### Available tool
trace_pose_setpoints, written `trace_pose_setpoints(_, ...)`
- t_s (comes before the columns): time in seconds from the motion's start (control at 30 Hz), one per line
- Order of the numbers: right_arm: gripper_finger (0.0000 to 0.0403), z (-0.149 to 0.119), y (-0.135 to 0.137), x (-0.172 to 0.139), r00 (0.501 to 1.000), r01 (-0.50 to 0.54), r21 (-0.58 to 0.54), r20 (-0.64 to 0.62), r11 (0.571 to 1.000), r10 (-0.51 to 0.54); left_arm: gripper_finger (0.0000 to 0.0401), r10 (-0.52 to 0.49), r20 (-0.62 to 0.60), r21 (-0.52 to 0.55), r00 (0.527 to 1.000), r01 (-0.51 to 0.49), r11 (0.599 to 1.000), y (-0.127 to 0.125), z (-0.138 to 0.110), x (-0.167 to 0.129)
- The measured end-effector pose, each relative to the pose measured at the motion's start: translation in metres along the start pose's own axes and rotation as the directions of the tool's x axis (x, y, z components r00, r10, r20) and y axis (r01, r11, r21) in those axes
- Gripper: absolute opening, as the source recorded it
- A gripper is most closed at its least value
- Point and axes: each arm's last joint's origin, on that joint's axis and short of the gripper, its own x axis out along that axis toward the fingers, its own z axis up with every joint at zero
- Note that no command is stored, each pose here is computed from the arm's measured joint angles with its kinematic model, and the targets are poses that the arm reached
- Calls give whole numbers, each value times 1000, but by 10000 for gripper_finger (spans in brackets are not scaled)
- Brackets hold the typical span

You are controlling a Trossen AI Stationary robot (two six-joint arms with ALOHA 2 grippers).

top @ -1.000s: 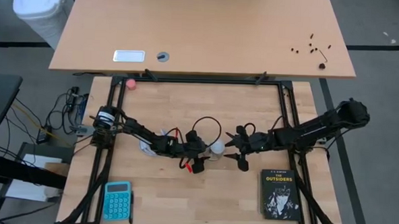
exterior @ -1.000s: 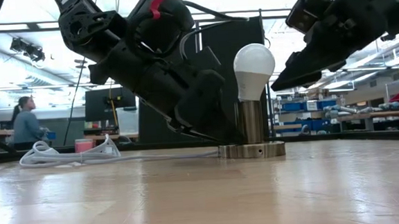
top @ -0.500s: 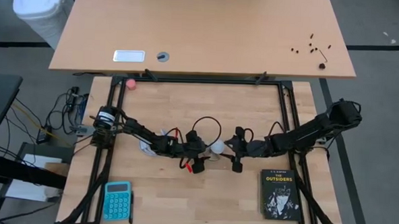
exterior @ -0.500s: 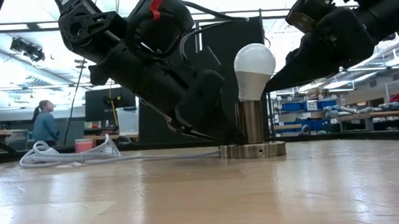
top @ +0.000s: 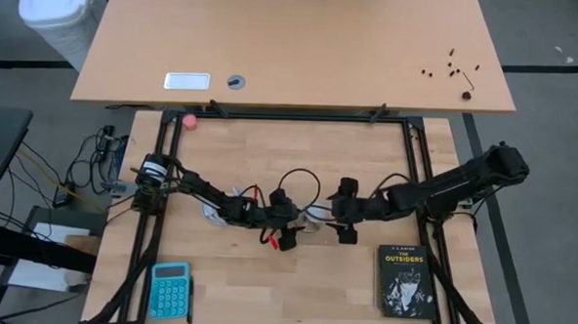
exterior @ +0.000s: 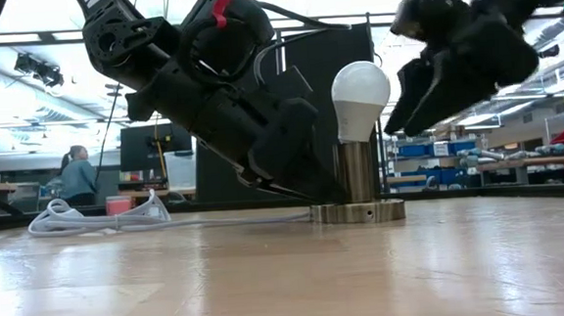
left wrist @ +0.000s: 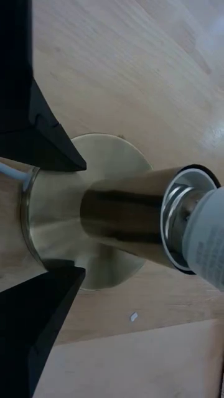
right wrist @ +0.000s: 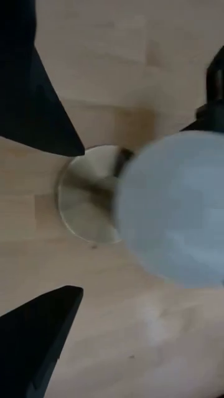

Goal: Screw lightbulb
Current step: Insert the white lightbulb into the silver lamp

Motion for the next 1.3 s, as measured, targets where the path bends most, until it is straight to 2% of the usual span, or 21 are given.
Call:
trace_pose_setpoints(0.1, 376, 21, -2, -10, 1000, -10, -7, -19, 1000, 10, 271, 1, 10, -3, 1000, -1, 1000, 0, 0, 0)
trace_pose_setpoints(0.27, 373, 40, -8, -17, 997, -35, -31, -74, 999, 33, 271, 0, 15, -6, 1000, 0, 1000, 0, 1, 0)
trace_pose_setpoints(0.4, 373, 43, -6, -6, 990, -34, -77, -142, 996, 23, 271, 1, 27, -16, 1000, -1, 1000, 0, 2, 0)
trace_pose_setpoints(0.6, 372, 61, 1, 7, 986, -2, -197, -164, 980, -31, 271, 7, 31, -33, 1000, -6, 999, 0, 2, 0)
trace_pose_setpoints(0.73, 372, 72, 2, 8, 985, -6, -237, -166, 972, -35, 271, 11, 32, -38, 999, -10, 999, 0, 2, 0)
trace_pose_setpoints(1.1, 372, 73, 4, 18, 986, -26, -277, -164, 961, -21, 271, 12, 32, -40, 999, -11, 999, 0, 2, 0)
trace_pose_setpoints(1.3, 372, 76, 4, 24, 989, -68, -282, -146, 957, 27, 271, 11, 36, -42, 999, -9, 999, 0, 3, 0)
